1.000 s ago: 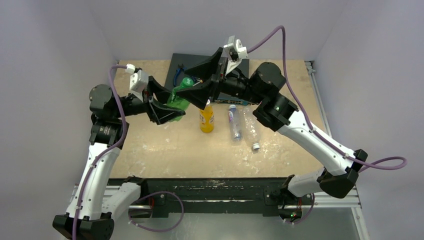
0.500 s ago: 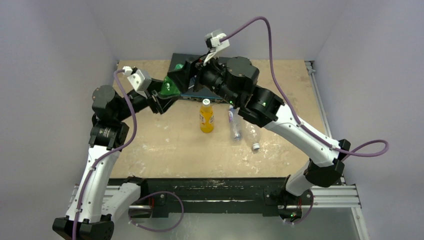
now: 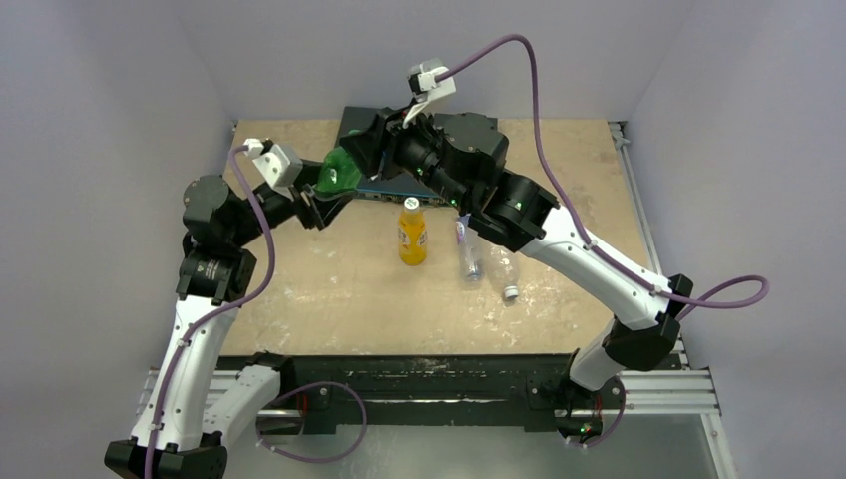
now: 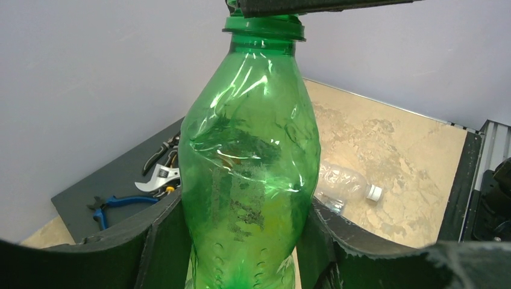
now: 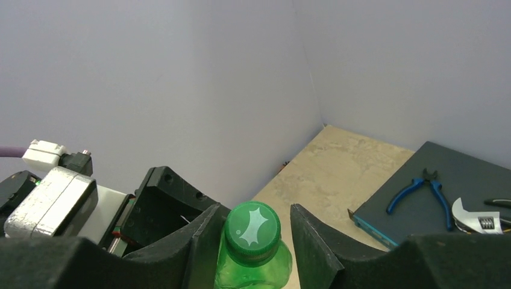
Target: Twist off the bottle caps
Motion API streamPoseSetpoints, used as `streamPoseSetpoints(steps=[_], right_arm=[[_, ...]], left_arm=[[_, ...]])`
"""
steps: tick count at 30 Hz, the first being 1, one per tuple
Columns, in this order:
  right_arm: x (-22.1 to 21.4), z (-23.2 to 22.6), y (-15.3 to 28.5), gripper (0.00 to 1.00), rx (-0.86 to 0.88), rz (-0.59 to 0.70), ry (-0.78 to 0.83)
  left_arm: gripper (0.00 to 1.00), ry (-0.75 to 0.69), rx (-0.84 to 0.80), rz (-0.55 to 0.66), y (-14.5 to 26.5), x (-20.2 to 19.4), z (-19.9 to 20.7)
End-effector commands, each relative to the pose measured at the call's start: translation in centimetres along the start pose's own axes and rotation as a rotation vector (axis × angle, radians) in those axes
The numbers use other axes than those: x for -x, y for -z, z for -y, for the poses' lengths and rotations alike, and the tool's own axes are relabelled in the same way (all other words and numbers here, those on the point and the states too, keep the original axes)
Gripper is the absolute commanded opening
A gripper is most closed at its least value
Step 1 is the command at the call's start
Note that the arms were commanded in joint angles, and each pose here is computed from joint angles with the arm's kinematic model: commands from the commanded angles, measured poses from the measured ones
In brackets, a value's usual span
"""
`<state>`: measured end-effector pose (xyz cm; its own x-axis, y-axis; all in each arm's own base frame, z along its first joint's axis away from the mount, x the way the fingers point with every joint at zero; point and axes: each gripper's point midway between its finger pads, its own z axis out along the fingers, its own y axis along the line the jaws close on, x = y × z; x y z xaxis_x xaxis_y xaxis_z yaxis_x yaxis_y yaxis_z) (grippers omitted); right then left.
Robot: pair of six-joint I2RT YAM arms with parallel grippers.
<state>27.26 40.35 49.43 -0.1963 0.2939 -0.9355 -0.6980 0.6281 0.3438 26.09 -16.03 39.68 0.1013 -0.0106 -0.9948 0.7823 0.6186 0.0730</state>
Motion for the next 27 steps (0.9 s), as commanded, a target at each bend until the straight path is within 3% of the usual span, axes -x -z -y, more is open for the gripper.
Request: streamPoseSetpoints(steps=[1,6,12,15,20,24,27], right_arm=[[2.3,-0.9,0.5,0.43,0.031,0.066,-0.042],[1.9,-1.1,0.4,0.21,0.039,0.053,-0.043],[1.9,-1.6,1.0,0.12,0.084,0.036,-0.025],[2.7,-1.9,2.4,0.11,0.179,0.049,0.005],[4.5,-3.7,6.9,0.13,0.510,0.136,0.071],[4.0,-5.7,9.5,0.15,0.686,0.158,0.103],[3.6,-5.9,9.2,0.19,0.707,0.145,0.089]], left_arm=[[0.00,-0.041,0.018,0.022,0.1,0.6,-0.2],[0.00,-0.042,0.021,0.024,0.2,0.7,-0.2],[0.00,-0.021,-0.008,0.029,0.1,1.2,0.3],[0.00,0.033,-0.125,0.012,0.1,1.4,2.3],[0.00,0.229,-0.481,-0.050,1.3,1.7,7.9],[0.00,0.260,-0.562,-0.040,1.9,2.9,9.1],[0.00,0.242,-0.562,-0.028,2.1,3.3,9.4]])
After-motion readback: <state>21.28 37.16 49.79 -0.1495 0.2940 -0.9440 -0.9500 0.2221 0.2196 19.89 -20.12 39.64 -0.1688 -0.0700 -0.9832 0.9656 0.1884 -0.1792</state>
